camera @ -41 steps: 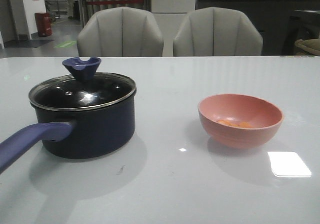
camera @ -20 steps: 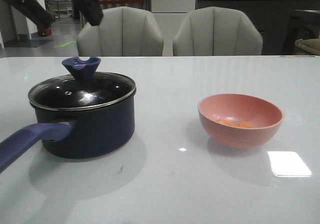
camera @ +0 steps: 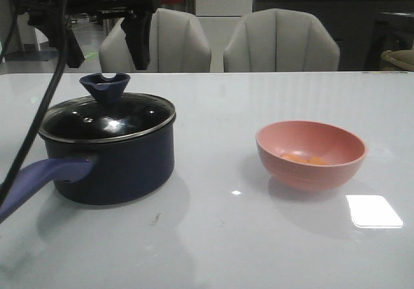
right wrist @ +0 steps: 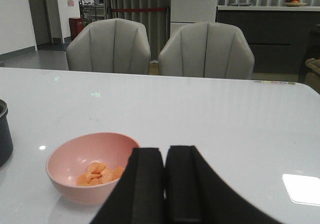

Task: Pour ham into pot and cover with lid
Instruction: 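Lower the left gripper onto the purple knob of the glass lid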

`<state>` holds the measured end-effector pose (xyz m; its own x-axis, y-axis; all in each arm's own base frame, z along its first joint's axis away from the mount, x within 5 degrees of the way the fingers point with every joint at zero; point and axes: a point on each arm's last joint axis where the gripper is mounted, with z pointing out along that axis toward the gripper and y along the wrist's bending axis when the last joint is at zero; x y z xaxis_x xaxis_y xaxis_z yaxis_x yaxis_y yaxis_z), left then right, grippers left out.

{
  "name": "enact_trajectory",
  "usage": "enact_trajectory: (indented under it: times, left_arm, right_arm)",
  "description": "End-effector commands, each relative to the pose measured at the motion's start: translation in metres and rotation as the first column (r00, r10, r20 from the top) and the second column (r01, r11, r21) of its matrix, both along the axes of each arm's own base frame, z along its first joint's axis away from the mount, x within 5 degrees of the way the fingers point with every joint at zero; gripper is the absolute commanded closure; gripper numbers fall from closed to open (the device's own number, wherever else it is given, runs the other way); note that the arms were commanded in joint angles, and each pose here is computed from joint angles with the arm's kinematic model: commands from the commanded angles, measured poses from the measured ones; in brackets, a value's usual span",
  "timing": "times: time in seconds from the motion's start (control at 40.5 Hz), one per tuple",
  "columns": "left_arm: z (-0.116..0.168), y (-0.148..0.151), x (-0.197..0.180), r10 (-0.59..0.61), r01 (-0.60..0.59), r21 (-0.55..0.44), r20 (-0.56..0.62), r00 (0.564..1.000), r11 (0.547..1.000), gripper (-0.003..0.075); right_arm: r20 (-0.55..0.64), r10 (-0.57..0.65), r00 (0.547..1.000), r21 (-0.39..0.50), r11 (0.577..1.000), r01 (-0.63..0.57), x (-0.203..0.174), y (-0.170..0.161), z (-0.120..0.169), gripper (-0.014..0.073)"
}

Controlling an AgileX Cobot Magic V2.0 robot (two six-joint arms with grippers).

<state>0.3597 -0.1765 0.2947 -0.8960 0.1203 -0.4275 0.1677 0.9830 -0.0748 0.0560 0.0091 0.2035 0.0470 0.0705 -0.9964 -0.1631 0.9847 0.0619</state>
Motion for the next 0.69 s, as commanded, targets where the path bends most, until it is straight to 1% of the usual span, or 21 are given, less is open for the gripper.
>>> enact_trajectory:
  times: [0.0, 0.123, 0.222, 0.345, 0.666]
  left_arm:
    - [0.028, -0.001, 0.000, 0.026, -0.023, -0.036, 0.074, 0.997, 0.999, 0.0083]
    - [0.025, -0.003, 0.004, 0.033, -0.032, -0.018, 0.046, 0.998, 0.999, 0.0083]
    - [0.016, -0.004, 0.007, 0.037, -0.037, 0.003, 0.006, 0.999, 0.999, 0.0083]
    - [0.008, -0.005, 0.010, 0.038, -0.038, 0.015, -0.015, 0.999, 0.999, 0.0083]
    - [0.004, -0.008, 0.011, 0.039, -0.039, 0.002, -0.029, 0.999, 0.999, 0.0086]
  right_arm:
    - [0.097, -0.008, 0.995, 0.009, 1.000, 0.007, -0.003, -0.001, 0.009, 0.0448]
    - [0.098, -0.008, 0.995, 0.009, 1.000, 0.007, -0.003, -0.001, 0.009, 0.0448]
    - [0.098, -0.008, 0.995, 0.009, 1.000, 0.007, -0.003, -0.001, 0.009, 0.0448]
    - [0.098, -0.008, 0.995, 0.009, 1.000, 0.007, -0.003, -0.001, 0.009, 0.0448]
    - [0.098, -0.008, 0.995, 0.009, 1.000, 0.007, -0.003, -0.001, 0.009, 0.0448]
